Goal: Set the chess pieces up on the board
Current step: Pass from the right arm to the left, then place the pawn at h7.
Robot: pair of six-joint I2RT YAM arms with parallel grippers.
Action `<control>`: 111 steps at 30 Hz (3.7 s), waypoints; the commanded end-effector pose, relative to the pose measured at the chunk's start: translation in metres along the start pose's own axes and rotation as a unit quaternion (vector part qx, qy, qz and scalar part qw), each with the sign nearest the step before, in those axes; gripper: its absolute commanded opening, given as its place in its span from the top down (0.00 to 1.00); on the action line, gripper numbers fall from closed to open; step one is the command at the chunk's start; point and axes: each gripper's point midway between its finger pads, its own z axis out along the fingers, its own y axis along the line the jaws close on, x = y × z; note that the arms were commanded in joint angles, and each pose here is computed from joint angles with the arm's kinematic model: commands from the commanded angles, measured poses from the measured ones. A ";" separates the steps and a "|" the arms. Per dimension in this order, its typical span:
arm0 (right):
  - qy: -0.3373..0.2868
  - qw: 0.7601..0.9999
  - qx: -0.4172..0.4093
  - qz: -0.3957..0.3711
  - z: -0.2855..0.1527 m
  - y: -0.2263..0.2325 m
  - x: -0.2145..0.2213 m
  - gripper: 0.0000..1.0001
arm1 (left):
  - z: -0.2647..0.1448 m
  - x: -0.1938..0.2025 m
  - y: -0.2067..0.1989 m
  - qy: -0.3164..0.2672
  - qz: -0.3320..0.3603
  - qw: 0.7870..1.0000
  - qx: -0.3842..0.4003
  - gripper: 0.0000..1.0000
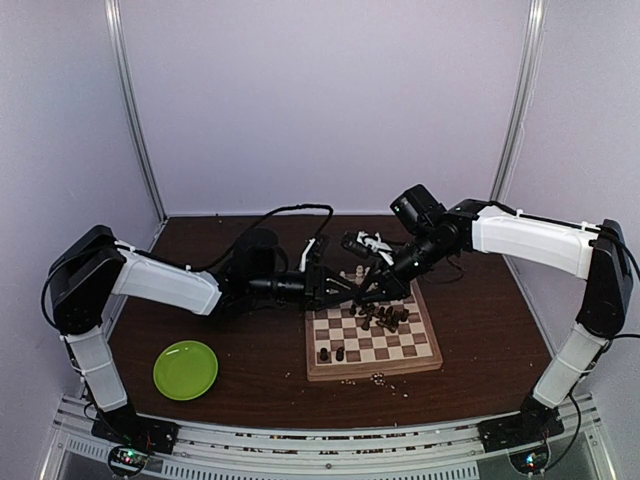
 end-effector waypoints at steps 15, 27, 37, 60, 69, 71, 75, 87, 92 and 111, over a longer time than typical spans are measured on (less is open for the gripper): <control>0.009 1.000 -0.008 -0.014 -0.010 0.006 0.007 0.62 | -0.001 -0.004 0.009 -0.004 0.035 0.999 -0.021 0.96; -0.029 0.997 0.065 0.033 -0.083 -0.018 0.042 0.55 | -0.061 0.024 0.052 0.178 0.247 0.896 -0.323 0.97; -0.015 0.994 0.110 0.021 -0.081 -0.035 0.059 0.56 | -0.061 0.058 0.072 0.326 0.326 0.809 -0.365 0.99; 0.009 0.994 0.102 0.024 -0.070 -0.042 0.073 0.57 | -0.020 0.055 0.100 0.305 0.353 0.804 -0.368 0.98; 0.017 0.994 0.103 0.020 -0.069 -0.042 0.076 0.57 | -0.017 0.064 0.108 0.320 0.341 0.807 -0.360 0.97; 0.019 0.994 0.102 0.019 -0.068 -0.042 0.077 0.58 | -0.017 0.065 0.110 0.321 0.340 0.806 -0.362 0.97; 0.023 0.995 0.099 0.020 -0.067 -0.042 0.079 0.58 | -0.016 0.063 0.112 0.319 0.342 0.804 -0.366 0.97; 0.026 0.994 0.100 0.018 -0.067 -0.043 0.080 0.58 | -0.021 0.064 0.119 0.327 0.344 0.795 -0.379 0.94; 0.029 0.994 0.102 0.018 -0.066 -0.044 0.081 0.58 | -0.022 0.065 0.121 0.330 0.345 0.792 -0.380 0.87; 0.020 0.995 0.094 0.020 -0.070 -0.040 0.075 0.58 | -0.028 0.048 0.100 0.302 0.358 0.795 -0.385 0.66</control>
